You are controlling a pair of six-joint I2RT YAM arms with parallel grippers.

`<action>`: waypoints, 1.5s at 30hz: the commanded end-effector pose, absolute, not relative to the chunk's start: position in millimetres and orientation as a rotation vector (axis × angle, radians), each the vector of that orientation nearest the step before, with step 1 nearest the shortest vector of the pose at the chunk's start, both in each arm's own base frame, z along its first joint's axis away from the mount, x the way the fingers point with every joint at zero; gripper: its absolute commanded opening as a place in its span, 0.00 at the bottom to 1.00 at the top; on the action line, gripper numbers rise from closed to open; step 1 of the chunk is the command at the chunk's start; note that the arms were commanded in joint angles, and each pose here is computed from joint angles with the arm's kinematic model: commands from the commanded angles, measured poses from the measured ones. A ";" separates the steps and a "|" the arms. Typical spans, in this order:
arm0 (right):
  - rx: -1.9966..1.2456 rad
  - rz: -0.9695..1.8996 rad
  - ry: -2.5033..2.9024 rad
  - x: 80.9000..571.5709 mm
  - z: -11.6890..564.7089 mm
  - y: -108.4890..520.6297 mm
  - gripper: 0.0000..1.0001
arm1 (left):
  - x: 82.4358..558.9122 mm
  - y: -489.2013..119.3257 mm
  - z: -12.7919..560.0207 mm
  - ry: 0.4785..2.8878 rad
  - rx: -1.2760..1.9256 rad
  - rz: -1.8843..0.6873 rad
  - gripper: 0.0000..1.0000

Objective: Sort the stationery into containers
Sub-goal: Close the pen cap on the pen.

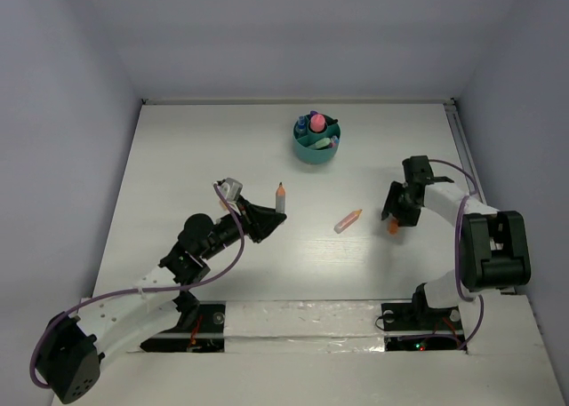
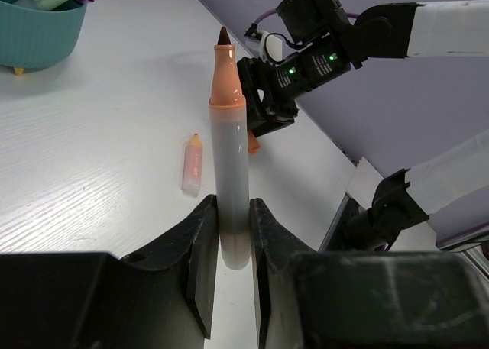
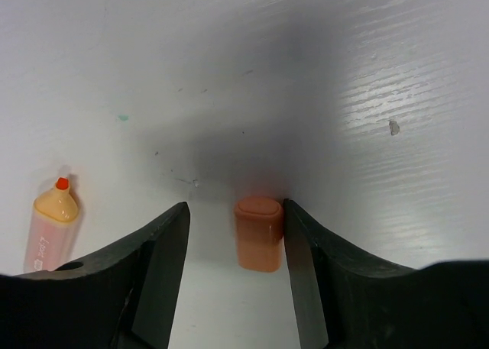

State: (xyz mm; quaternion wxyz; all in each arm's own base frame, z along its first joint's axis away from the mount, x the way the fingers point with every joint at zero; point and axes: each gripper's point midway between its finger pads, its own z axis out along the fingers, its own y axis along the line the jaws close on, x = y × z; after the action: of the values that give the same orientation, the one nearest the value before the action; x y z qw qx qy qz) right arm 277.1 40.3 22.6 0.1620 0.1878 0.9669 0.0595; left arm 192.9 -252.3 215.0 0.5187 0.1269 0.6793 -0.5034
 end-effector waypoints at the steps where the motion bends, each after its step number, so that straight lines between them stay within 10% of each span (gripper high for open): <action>1: 0.559 0.171 2.807 264.4 18.9 44.4 0.57 | 190.8 -251.4 229.0 1.567 0.319 -1.213 0.00; 8: 0.606 0.065 2.781 266.8 15.6 31.4 0.48 | 188.7 -253.3 228.9 1.568 0.328 -1.218 0.00; 17: 0.596 0.080 2.698 279.7 32.9 30.2 0.09 | 188.3 -255.7 227.3 1.572 0.338 -1.227 0.00; 33: 0.166 0.973 1.751 332.7 317.9 220.9 0.10 | 171.7 -269.9 223.2 1.510 0.472 -1.321 0.00; 45: -0.010 1.066 1.615 328.7 346.4 327.7 0.10 | 192.1 -266.4 202.7 1.588 0.417 -1.211 0.00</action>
State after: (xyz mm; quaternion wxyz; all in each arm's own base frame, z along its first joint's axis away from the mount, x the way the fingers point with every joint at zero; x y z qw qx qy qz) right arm 318.8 324.0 286.1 0.5048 -0.0121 0.7515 0.4246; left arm 188.1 -265.5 192.9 0.5002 0.1677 0.6801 -0.5090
